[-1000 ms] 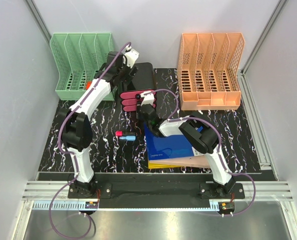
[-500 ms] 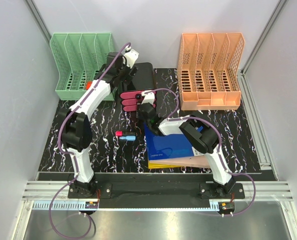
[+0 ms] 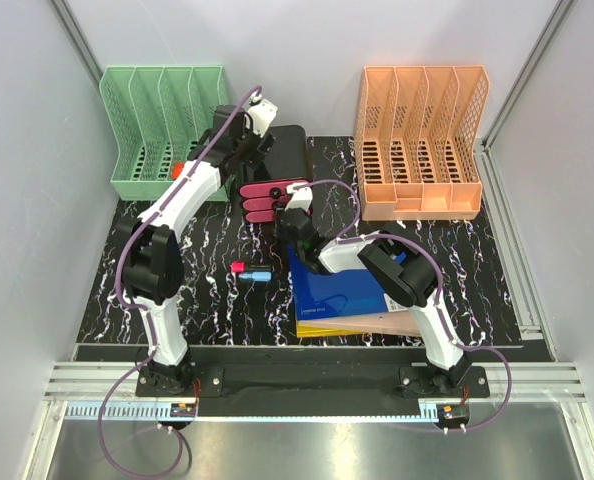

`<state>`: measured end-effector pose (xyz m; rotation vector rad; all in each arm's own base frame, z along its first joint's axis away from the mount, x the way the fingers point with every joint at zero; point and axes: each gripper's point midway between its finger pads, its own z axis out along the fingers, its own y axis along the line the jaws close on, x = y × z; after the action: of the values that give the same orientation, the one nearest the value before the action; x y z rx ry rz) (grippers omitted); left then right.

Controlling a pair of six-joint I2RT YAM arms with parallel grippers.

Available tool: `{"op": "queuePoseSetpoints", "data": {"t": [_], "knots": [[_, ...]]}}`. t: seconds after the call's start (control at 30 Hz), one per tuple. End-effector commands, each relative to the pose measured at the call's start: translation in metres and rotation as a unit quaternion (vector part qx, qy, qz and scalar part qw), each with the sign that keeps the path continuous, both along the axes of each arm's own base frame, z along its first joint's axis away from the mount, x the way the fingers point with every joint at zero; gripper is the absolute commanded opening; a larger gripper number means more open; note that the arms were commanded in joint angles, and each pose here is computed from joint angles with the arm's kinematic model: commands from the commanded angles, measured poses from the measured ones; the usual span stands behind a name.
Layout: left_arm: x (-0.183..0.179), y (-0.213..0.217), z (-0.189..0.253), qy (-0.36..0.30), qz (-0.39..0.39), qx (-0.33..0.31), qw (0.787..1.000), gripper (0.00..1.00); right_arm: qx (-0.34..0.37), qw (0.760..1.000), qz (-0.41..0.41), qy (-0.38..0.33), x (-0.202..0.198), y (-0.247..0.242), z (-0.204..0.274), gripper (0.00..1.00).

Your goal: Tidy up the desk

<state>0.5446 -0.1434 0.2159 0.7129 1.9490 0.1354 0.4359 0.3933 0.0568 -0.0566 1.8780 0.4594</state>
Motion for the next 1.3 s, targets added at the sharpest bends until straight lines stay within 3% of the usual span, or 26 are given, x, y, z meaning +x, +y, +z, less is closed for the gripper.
{"op": "queuePoseSetpoints", "data": {"t": [0.0,0.3,0.97,1.07,1.27], "knots": [[-0.061,0.02,-0.112,0.198,-0.011,0.069,0.978,0.79,0.015,0.999,0.032,0.019,-0.017,0.01,-0.001,0.1],[-0.06,0.021,-0.113,0.199,-0.01,0.07,0.978,0.79,0.021,0.999,0.043,0.021,-0.034,0.002,0.004,0.01],[-0.068,0.022,-0.082,0.179,-0.013,0.066,0.982,0.79,0.008,0.998,0.058,0.039,-0.112,-0.007,0.009,0.02],[-0.072,0.024,-0.067,0.165,-0.011,0.066,0.984,0.79,0.013,0.998,0.053,0.023,-0.112,-0.012,0.027,0.16],[-0.081,0.027,-0.042,0.148,-0.012,0.065,0.987,0.8,-0.019,0.997,0.035,-0.059,-0.087,-0.012,0.092,0.29]]}}
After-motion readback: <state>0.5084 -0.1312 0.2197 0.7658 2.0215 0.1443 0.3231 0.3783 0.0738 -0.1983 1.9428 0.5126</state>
